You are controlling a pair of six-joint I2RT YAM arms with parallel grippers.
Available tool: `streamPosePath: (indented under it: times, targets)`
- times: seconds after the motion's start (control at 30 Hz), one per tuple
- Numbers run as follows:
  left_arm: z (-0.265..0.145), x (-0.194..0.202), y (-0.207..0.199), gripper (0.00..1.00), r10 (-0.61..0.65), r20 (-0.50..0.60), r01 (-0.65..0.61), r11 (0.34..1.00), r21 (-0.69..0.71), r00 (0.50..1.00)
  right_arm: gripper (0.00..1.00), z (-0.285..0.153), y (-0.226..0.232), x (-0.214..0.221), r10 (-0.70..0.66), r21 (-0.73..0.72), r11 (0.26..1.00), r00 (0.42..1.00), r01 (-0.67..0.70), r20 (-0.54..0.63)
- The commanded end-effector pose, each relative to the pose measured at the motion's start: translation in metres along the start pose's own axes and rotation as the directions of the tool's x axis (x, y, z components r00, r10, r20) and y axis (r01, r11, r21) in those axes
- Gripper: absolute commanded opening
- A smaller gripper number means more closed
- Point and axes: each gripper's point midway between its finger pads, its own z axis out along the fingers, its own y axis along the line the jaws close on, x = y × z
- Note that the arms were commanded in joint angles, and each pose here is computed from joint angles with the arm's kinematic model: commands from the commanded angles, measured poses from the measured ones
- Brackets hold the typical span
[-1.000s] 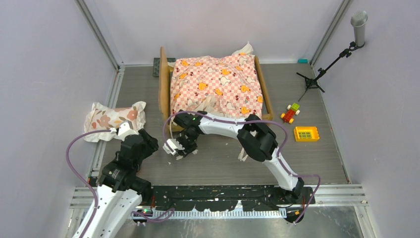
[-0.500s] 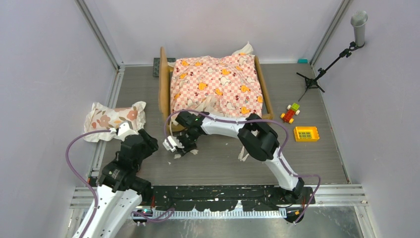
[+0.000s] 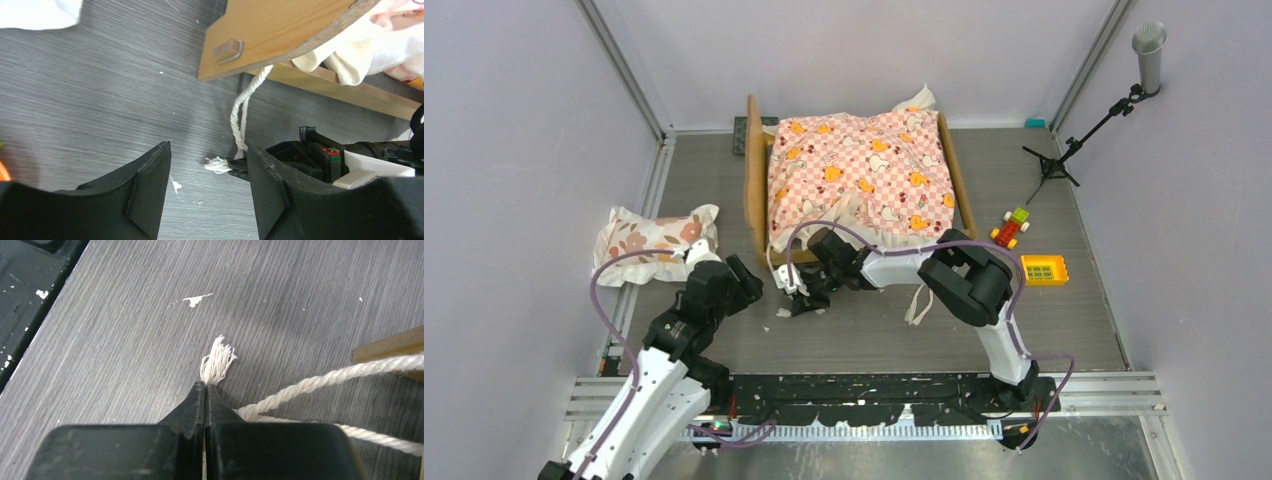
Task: Set up the pet bed
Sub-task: Tie the ropes to the bed frame.
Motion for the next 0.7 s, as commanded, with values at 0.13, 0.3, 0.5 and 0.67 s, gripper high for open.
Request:
streamPosePath:
  times: [0.13, 0.3, 0.5, 0.67]
  targets:
    - [0.033, 0.003, -0.046, 0.59, 0.014, -0.043, -0.007, 0.987, 0.158, 0.999, 0.01, -0.019, -0.005, -0.054, -0.055, 0.045, 0.998, 0.989, 0.05, 0.136]
    - [0.05, 0.008, -0.048, 0.59, 0.032, -0.053, -0.023, 0.988, 0.154, 0.998, 0.01, -0.024, 0.003, -0.061, -0.066, 0.021, 0.998, 0.987, 0.064, 0.147]
    - [0.067, 0.012, -0.05, 0.58, 0.035, -0.059, -0.026, 0.989, 0.147, 0.998, 0.01, -0.029, 0.007, -0.067, -0.079, 0.018, 0.997, 0.984, 0.077, 0.157]
    - [0.078, 0.015, -0.049, 0.5, 0.042, -0.065, -0.033, 0.991, 0.127, 0.997, 0.01, -0.03, 0.01, -0.068, -0.079, 0.012, 0.997, 0.984, 0.078, 0.159]
